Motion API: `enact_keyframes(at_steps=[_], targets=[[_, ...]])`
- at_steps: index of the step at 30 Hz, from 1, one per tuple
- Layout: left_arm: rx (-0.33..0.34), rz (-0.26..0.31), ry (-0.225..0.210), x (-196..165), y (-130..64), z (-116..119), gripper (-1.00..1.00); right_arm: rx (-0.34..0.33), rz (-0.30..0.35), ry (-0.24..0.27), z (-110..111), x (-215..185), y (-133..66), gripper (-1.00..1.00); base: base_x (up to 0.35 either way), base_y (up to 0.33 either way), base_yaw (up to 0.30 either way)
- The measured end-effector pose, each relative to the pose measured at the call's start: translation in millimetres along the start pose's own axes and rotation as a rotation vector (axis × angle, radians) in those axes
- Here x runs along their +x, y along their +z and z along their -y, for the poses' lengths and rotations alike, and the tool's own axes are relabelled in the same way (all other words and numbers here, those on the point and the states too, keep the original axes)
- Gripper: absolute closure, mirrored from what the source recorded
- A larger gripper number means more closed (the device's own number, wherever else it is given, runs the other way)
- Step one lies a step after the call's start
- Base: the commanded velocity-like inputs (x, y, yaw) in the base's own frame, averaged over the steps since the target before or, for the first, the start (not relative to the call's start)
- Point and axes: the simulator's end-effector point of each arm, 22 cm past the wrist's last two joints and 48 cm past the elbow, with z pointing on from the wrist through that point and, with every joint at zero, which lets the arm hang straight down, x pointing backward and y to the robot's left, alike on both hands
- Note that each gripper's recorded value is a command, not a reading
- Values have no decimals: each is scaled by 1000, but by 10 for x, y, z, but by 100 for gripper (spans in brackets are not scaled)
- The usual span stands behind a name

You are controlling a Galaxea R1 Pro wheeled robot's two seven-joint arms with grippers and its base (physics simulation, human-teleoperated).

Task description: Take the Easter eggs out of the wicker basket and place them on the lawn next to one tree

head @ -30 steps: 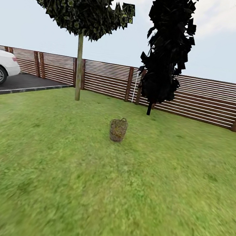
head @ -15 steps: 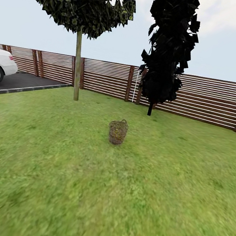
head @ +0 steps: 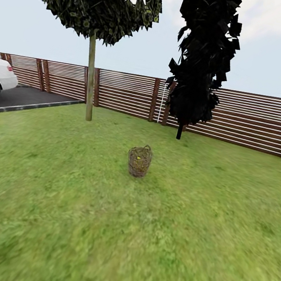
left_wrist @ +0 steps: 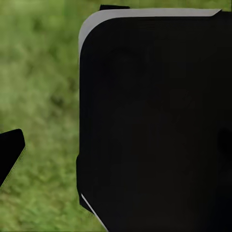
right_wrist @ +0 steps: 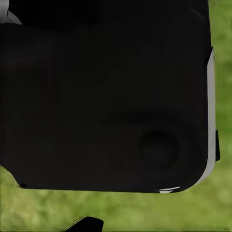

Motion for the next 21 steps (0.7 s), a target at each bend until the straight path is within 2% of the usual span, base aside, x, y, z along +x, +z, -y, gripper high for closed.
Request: enact_keyframes(at_steps=[21], targets=[[0,0,0,1,0,1,-100,0,-2,1,0,8,0,-100,341,0,0]])
